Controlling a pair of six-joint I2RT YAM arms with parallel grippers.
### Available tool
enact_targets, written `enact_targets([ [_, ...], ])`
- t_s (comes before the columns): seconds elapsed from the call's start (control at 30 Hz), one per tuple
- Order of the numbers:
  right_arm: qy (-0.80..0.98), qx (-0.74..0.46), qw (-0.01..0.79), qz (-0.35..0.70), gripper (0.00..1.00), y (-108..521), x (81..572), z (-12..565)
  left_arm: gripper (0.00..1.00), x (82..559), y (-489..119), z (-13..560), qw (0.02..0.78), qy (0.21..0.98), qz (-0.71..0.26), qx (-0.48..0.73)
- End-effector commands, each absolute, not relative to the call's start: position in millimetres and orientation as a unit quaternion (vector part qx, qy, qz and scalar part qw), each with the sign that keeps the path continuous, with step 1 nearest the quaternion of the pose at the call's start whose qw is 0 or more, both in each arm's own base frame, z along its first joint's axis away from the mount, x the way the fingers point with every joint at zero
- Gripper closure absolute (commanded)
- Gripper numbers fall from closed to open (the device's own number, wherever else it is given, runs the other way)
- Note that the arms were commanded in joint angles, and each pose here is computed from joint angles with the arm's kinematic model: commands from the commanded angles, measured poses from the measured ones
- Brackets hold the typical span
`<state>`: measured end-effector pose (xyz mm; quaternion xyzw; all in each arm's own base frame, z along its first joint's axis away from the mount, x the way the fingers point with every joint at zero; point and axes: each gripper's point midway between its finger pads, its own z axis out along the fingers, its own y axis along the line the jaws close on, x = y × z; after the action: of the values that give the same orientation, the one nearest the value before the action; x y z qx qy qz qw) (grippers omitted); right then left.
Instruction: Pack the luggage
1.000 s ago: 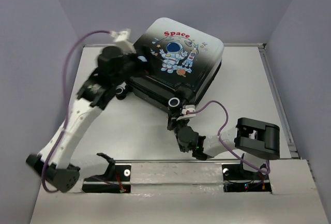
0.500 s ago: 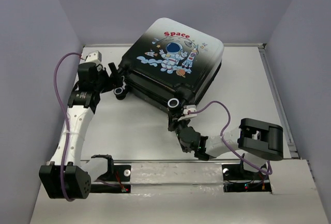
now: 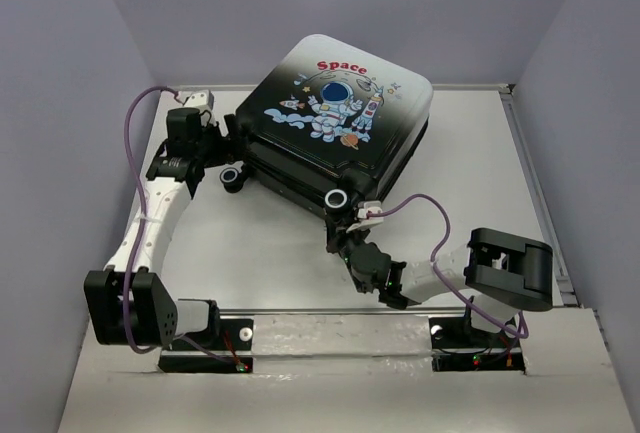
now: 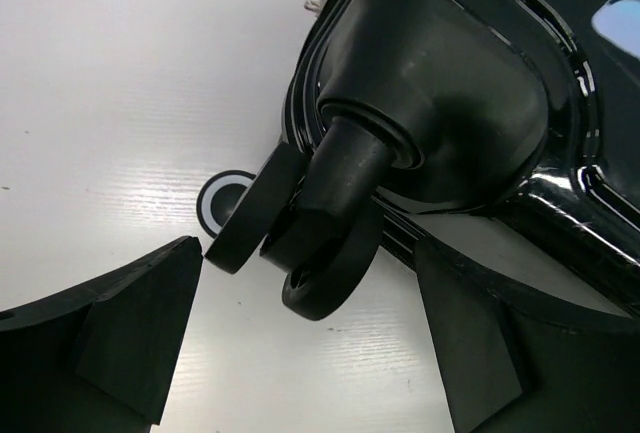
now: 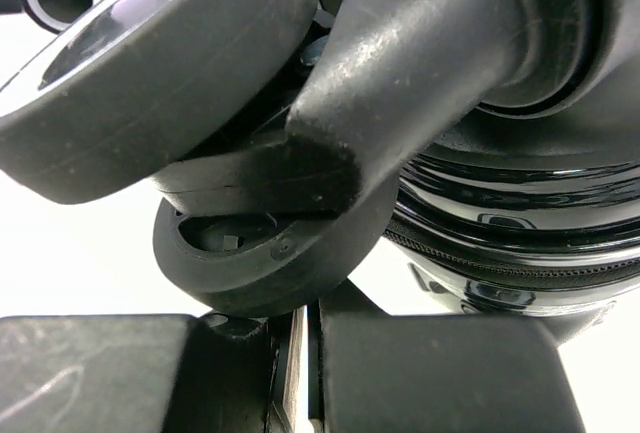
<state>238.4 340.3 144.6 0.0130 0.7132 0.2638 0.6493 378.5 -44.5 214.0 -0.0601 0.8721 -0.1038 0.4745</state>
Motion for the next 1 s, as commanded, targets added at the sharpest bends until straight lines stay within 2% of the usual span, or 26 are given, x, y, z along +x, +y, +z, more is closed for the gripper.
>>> enact_targets([
  [0.0,0.686,0.017,0.644,0.339,0.93,358,224,179,0.01,395,-50,233,0.500,0.859,-0.105,-0.036],
  [0.1,0.688,0.017,0.640,0.340,0.93,356,223,175,0.05,400,-52,227,0.492,0.863,-0.105,-0.033],
  [0.2,0.691,0.019,0.638,0.340,0.93,354,223,173,0.23,404,-56,220,0.487,0.866,-0.111,-0.030],
  [0.23,0.691,0.019,0.638,0.340,0.93,354,222,173,0.42,405,-57,216,0.484,0.868,-0.113,-0.027],
  [0.27,0.691,0.019,0.638,0.339,0.93,354,223,173,0.54,404,-62,212,0.477,0.870,-0.123,-0.022],
  [0.3,0.691,0.018,0.638,0.338,0.93,353,222,173,0.80,403,-65,210,0.476,0.870,-0.127,-0.020],
  [0.37,0.690,0.017,0.639,0.340,0.93,352,222,176,0.94,401,-70,205,0.469,0.873,-0.134,-0.014],
  [0.6,0.696,-0.007,0.631,0.341,0.93,363,219,177,0.94,364,-136,210,0.448,0.860,-0.244,0.021],
  [0.77,0.713,-0.028,0.623,0.322,0.93,379,222,168,0.94,299,-214,214,0.423,0.828,-0.362,0.070],
  [0.97,0.712,-0.038,0.627,0.314,0.93,405,230,180,0.94,255,-235,235,0.413,0.784,-0.458,0.067],
])
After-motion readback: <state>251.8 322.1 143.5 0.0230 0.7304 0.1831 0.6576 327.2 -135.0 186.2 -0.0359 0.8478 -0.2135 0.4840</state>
